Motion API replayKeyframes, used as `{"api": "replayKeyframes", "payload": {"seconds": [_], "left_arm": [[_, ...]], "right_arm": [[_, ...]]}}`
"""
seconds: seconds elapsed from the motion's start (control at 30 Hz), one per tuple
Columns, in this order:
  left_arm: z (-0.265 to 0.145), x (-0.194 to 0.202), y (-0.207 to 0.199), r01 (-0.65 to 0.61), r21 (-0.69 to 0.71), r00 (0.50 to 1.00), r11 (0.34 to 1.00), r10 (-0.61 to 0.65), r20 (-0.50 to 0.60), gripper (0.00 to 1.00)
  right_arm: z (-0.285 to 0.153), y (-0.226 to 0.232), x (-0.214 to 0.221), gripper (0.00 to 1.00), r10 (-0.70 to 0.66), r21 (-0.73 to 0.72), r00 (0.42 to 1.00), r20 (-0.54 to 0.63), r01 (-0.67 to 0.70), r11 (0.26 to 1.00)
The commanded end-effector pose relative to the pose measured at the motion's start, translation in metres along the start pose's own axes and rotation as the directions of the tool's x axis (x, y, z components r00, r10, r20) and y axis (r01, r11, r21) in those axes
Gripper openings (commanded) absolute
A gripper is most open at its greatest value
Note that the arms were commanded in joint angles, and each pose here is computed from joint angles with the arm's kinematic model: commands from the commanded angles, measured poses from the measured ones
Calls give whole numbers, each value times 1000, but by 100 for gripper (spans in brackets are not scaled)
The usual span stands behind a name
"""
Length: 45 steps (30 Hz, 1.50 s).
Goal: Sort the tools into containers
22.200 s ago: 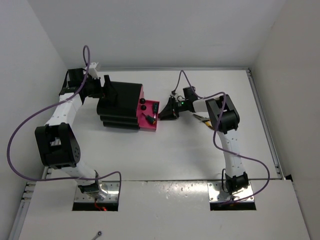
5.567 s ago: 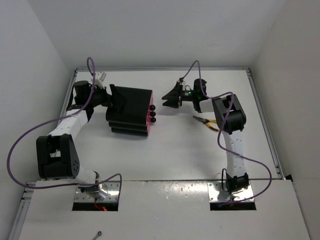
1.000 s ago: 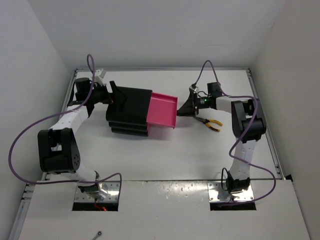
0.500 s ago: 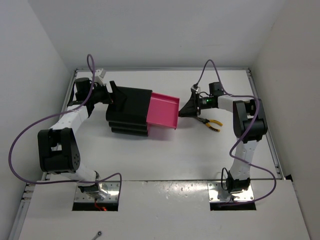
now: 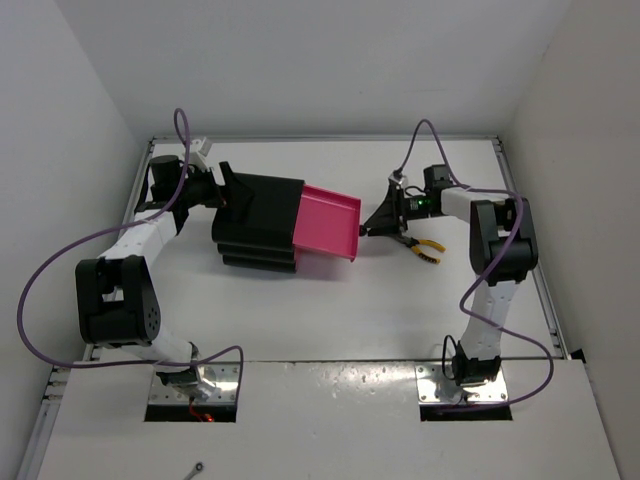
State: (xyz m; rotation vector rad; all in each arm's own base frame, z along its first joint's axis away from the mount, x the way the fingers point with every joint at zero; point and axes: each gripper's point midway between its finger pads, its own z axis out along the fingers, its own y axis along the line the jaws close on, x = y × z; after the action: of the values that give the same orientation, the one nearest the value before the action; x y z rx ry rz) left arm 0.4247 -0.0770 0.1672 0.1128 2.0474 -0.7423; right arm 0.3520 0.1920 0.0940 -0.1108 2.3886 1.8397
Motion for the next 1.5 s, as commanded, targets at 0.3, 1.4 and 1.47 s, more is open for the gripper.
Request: {"api": "replayKeyframes", "payload": {"seconds": [0.3, 1.4, 1.47], "left_arm": [[-4, 114, 37, 102, -168, 937, 980, -151, -314, 100], [-1, 116, 37, 118, -165, 933, 979, -166, -320, 100], [-1, 116, 37, 118, -165, 933, 979, -166, -320, 100]], "right_arm": [[-35, -9, -20, 52, -187, 140, 982, 41, 180, 974], [-174, -116, -25, 41, -489, 641, 672, -556, 721, 262], [-170, -115, -25, 41, -491, 635, 666, -561, 727, 262]]}}
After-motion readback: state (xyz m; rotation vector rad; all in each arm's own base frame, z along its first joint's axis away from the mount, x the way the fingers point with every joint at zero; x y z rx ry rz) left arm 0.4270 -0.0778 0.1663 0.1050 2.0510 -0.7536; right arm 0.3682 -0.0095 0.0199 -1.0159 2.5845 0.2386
